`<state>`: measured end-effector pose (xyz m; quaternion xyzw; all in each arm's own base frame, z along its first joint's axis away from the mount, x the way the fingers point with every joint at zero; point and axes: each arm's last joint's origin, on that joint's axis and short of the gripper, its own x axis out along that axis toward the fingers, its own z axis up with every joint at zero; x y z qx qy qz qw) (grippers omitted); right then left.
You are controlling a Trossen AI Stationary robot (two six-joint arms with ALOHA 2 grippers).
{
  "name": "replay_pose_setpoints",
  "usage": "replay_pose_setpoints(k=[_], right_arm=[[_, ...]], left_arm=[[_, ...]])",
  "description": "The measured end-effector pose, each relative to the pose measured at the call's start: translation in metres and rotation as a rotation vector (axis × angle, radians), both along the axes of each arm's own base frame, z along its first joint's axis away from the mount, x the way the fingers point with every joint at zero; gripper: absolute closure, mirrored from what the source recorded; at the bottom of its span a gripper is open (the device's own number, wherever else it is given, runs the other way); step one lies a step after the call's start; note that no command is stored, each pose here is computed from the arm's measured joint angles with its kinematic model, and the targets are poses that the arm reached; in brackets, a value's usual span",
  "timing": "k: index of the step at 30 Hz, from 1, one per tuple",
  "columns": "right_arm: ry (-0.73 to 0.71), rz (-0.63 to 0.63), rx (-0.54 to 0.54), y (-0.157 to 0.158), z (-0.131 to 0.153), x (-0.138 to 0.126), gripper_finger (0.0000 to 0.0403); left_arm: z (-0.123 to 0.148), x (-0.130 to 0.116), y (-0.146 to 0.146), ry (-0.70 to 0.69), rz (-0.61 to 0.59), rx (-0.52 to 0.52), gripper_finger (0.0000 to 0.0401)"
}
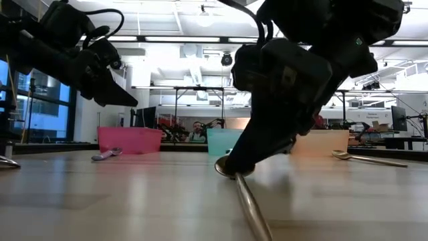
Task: Sort silverware by color (type)
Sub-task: Put the gold spoon into the orange bin
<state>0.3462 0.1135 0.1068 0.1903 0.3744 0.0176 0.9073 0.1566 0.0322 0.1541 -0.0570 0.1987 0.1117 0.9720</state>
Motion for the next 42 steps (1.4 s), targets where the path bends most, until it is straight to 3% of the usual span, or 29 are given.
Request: replay_pose_setpoints(k=[7, 14, 24, 30, 35, 42], right_arm=[[-0.025, 0.037, -0.094, -0.009, 0.034, -0.008, 0.04], [0.04, -0.079, -0.259, -0.046, 0.091, -0.04, 0.0403], [0.252, -0.403, -0.45, -0.136, 0.173, -0.113, 0.0403], [0.383, -0.526, -0.567, -0.195, 0.218, -0.131, 0.0403], [0.529, -0.526, -0.618, -0.24, 0.234, -0.133, 0.0403], [0.708, -0.437, -0.632, -0.298, 0.222, -0.123, 0.0403]], left_arm=[[0.0, 0.0, 0.001, -0.003, 0.027, 0.004, 0.0382], [0.002, 0.001, 0.001, -0.024, 0.034, 0.001, 0.0382], [0.003, 0.001, 0.001, -0.038, 0.034, 0.004, 0.0382], [0.005, 0.002, 0.001, -0.054, 0.034, 0.007, 0.0382], [0.004, 0.002, 0.001, -0.051, 0.035, 0.003, 0.0382], [0.005, 0.002, 0.001, -0.051, 0.034, 0.005, 0.0382]])
